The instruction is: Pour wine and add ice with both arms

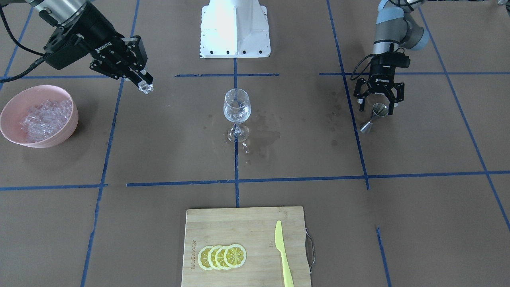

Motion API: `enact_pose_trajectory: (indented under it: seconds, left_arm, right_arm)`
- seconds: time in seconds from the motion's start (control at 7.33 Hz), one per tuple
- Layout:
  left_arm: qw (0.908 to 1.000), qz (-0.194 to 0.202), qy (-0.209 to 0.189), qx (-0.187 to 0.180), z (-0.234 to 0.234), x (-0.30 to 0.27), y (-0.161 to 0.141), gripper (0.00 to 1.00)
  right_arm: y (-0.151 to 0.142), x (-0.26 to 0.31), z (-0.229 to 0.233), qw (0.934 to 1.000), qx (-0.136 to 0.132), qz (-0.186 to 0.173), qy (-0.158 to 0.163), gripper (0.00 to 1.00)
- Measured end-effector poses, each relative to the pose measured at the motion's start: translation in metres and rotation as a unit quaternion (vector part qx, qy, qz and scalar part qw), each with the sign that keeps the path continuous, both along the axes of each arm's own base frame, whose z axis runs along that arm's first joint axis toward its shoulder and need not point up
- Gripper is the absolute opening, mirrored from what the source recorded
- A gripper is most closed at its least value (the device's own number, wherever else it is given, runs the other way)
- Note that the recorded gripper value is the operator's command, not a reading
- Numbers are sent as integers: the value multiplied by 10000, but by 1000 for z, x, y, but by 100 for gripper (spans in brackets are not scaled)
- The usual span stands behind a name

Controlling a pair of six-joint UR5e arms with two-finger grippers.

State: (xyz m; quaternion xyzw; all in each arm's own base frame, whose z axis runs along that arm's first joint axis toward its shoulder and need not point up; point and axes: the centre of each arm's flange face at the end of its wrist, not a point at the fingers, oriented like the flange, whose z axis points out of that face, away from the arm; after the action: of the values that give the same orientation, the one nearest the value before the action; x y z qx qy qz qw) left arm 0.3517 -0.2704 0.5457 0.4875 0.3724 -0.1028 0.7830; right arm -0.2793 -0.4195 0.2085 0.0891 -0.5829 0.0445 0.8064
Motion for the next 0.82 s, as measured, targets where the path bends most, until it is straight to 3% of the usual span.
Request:
enact_pose_trajectory:
  seconds: [0.41, 0.82]
  left_arm:
    - [9959, 818, 93, -384, -14, -16, 16, 100]
    - [9821, 1616, 41, -971, -69, -42, 37, 100]
  right_arm:
    - [12, -33, -16, 10000, 45, -7, 74, 0]
    - [23, -77, -50, 9997, 38, -90, 216, 0]
